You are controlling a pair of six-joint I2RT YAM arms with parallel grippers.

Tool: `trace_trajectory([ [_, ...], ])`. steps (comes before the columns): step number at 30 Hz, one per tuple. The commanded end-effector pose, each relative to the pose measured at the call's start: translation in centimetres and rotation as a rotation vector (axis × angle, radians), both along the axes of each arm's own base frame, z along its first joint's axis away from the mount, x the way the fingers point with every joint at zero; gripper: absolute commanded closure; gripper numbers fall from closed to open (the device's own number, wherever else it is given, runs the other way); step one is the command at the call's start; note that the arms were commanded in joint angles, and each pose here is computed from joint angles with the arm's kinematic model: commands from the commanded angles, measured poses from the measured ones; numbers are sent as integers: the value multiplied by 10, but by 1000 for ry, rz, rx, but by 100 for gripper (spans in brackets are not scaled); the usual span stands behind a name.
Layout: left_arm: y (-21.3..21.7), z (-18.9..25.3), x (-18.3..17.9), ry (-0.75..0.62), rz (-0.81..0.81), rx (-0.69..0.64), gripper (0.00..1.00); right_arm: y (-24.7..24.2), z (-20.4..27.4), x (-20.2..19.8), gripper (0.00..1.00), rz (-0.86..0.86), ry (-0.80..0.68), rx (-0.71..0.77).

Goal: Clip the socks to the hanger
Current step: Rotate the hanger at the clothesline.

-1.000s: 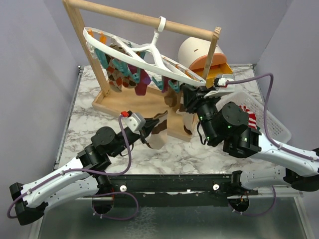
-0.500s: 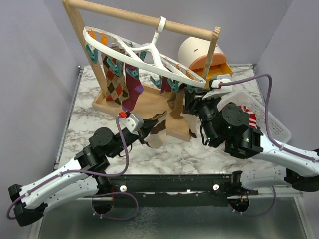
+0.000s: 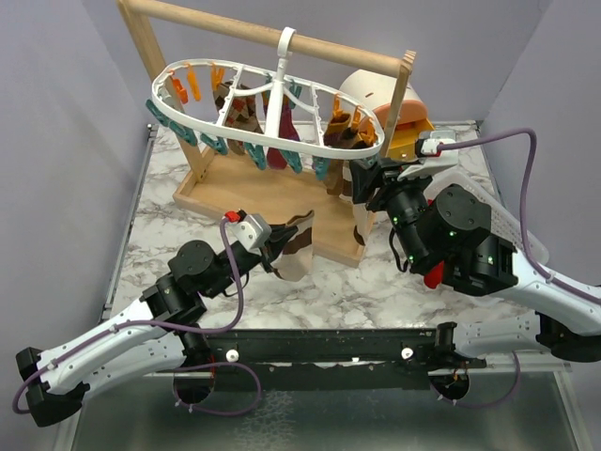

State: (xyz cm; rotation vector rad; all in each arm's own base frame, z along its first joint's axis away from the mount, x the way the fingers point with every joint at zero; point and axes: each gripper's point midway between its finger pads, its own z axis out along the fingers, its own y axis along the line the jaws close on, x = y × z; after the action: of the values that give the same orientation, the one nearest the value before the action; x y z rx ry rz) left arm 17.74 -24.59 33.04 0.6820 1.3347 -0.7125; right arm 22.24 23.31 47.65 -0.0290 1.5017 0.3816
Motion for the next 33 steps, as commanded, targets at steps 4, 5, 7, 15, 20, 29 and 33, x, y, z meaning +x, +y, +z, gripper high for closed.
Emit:
trace_trajectory([
  [4,-1,16,-1,-11,-8,-38,100,8,6,-5,43,66,20,54],
  [5,0,17,-1,-12,-6,-37,100,11,6,-6,43,85,24,60],
  [7,1,19,-1,-19,-2,-36,100,19,7,-11,43,140,25,75],
  [15,4,21,0,-27,8,-22,100,60,15,-37,44,412,30,75],
  [20,7,19,-1,-19,12,-20,100,82,23,-60,45,589,24,54],
  [29,19,8,2,-11,61,19,100,118,32,-92,45,834,35,11],
  [33,22,6,1,-4,67,20,100,131,21,-80,44,781,54,27],
])
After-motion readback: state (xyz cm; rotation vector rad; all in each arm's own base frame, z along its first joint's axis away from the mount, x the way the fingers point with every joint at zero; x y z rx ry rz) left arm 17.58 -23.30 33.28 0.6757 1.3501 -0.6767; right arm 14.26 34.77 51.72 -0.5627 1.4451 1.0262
